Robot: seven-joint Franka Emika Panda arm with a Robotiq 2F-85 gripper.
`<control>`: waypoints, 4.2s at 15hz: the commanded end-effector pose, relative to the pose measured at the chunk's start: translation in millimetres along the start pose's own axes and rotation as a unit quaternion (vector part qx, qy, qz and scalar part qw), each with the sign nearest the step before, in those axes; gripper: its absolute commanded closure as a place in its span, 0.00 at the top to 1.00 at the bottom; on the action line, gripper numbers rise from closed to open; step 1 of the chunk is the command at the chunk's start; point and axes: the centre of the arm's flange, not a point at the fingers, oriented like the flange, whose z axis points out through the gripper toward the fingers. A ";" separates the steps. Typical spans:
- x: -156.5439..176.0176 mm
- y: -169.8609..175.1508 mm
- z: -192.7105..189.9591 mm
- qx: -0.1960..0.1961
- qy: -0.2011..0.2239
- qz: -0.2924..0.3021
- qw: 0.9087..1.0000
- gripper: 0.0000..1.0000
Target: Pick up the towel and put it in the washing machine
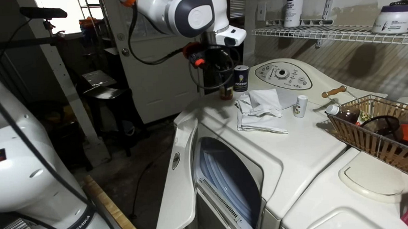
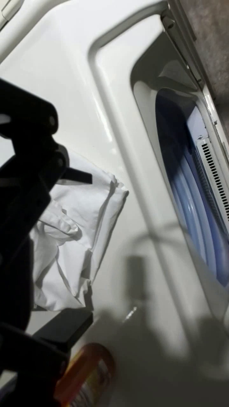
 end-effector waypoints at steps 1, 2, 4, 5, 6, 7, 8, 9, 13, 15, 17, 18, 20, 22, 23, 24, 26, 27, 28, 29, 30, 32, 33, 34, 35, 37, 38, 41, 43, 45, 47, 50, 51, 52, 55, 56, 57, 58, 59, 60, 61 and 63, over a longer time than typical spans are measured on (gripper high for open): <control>60.6 -18.5 17.6 -0.014 0.010 0.093 0.996 1.00; 70.3 -19.4 21.8 -0.012 0.018 0.102 0.995 1.00; 47.0 -9.4 18.3 -0.002 0.013 0.075 0.997 1.00; 52.1 -11.2 21.3 -0.002 0.015 0.076 0.997 1.00; 51.9 -11.3 24.1 -0.003 0.013 0.075 0.997 1.00; 51.4 -11.6 24.5 -0.003 0.012 0.075 0.997 1.00; 51.1 -11.5 23.6 -0.003 0.013 0.075 0.997 1.00; 51.0 -11.4 22.6 -0.003 0.013 0.075 0.997 1.00; 50.9 -11.4 22.4 -0.002 0.013 0.075 0.997 1.00; 61.0 -18.7 26.4 -0.013 0.015 0.096 0.995 1.00; 75.5 -35.4 32.9 -0.031 0.028 0.120 0.992 1.00; 81.0 -42.2 35.6 -0.036 0.028 0.127 0.991 1.00; 93.4 -60.5 48.2 -0.057 0.033 0.144 0.987 1.00; 103.2 -80.2 64.6 -0.081 0.042 0.160 0.983 1.00; 108.6 -92.2 73.9 -0.091 0.053 0.164 0.981 1.00; 113.1 -102.5 82.2 -0.101 0.061 0.167 0.979 1.00; 121.4 -125.2 97.1 -0.112 0.080 0.169 0.976 1.00; 125.2 -134.5 104.2 -0.118 0.092 0.169 0.974 1.00; 130.8 -144.1 112.5 -0.125 0.104 0.169 0.972 1.00; 135.6 -151.5 119.5 -0.132 0.116 0.169 0.970 1.00; 140.8 -158.3 126.9 -0.144 0.126 0.171 0.967 1.00; 151.3 -169.0 140.5 -0.171 0.148 0.176 0.958 1.00; 156.0 -172.9 147.1 -0.185 0.156 0.179 0.954 1.00; 159.9 -176.1 153.8 -0.199 0.162 0.182 0.949 1.00; 163.5 -177.3 160.2 -0.210 0.166 0.184 0.946 1.00; 169.9 -177.0 175.4 -0.233 0.170 0.190 0.938 1.00; 172.4 -174.8 181.9 -0.241 0.166 0.191 0.937 1.00; 176.6 -160.3 198.9 -0.279 0.145 0.199 0.928 1.00; 175.4 -143.4 203.2 -0.305 0.119 0.210 0.921 1.00; 173.2 -123.9 203.4 -0.321 0.099 0.220 0.916 1.00; 173.2 -104.3 200.5 -0.334 0.079 0.234 0.910 1.00; 172.5 -76.0 199.4 -0.309 0.035 0.251 0.917 1.00; 172.0 -67.9 200.7 -0.281 0.020 0.263 0.923 1.00; 171.7 -61.4 203.4 -0.264 0.008 0.272 0.925 1.00; 170.5 -43.5 210.9 -0.216 -0.039 0.297 0.929 1.00; 170.6 -38.3 213.6 -0.201 -0.056 0.303 0.930 1.00; 169.4 -33.4 217.4 -0.190 -0.068 0.305 0.931 1.00; 169.5 -28.4 220.1 -0.178 -0.077 0.308 0.932 1.00; 167.8 -23.5 224.8 -0.163 -0.079 0.304 0.935 1.00; 166.7 -19.9 229.4 -0.150 -0.081 0.298 0.939 1.00; 165.6 -16.8 234.9 -0.142 -0.079 0.292 0.942 1.00; 161.2 -11.9 246.4 -0.143 -0.082 0.275 0.947 1.00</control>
